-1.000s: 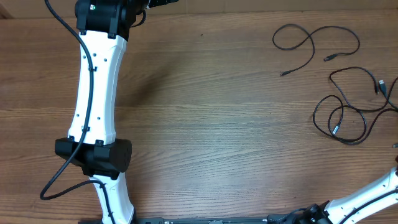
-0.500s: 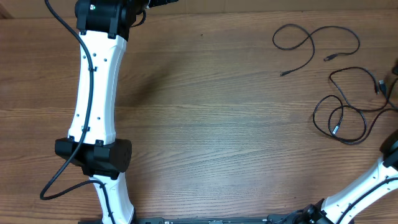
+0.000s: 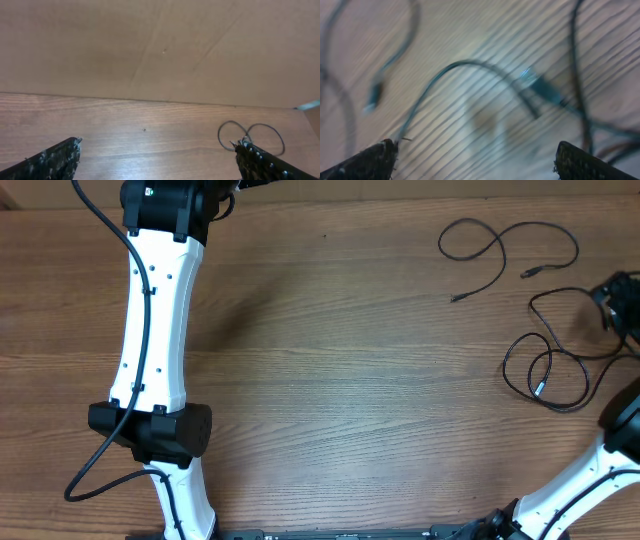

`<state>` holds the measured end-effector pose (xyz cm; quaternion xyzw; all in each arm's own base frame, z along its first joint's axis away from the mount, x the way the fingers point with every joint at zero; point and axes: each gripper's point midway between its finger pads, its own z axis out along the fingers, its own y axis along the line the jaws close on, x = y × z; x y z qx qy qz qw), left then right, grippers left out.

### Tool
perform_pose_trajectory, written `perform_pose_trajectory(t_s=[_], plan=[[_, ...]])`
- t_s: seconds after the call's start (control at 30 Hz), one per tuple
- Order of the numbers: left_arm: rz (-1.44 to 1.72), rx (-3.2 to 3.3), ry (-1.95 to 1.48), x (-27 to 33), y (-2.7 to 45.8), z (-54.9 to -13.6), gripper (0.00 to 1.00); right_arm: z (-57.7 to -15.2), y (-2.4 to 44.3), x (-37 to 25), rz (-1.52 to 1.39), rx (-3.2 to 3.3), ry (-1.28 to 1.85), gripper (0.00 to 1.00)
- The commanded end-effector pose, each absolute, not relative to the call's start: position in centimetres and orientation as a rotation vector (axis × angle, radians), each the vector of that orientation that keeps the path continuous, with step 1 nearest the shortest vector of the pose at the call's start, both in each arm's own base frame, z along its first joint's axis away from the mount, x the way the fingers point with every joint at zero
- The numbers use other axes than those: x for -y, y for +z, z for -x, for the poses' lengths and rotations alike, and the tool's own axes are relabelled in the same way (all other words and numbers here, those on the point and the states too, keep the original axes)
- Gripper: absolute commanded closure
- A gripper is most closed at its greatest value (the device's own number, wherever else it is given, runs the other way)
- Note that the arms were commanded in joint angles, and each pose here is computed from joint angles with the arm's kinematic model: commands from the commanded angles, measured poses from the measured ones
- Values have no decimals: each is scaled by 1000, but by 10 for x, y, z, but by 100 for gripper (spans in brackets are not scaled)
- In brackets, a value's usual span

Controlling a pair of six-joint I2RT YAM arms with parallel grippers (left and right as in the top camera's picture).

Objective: Untangle cables

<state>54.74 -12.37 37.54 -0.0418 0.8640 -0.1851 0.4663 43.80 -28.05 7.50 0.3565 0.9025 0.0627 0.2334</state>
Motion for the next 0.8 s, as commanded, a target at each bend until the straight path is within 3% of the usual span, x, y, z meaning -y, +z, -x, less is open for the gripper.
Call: perform_pose_trajectory(t_s=[0.0, 0.27, 0.6, 0.77], plan=[[99, -2068, -332, 110, 392, -547, 0, -443, 132, 246, -939, -2445, 190, 0], [84, -2067, -190, 93, 390, -548, 0, -424, 146, 182, -1177, -2507, 242, 0], [53, -2076, -138, 89, 388, -547, 1, -354, 129, 184, -1826, -2424, -41, 0], [44, -2076, -132, 89, 388, -547, 0, -361, 130, 191, -2059, -2175, -10, 0]])
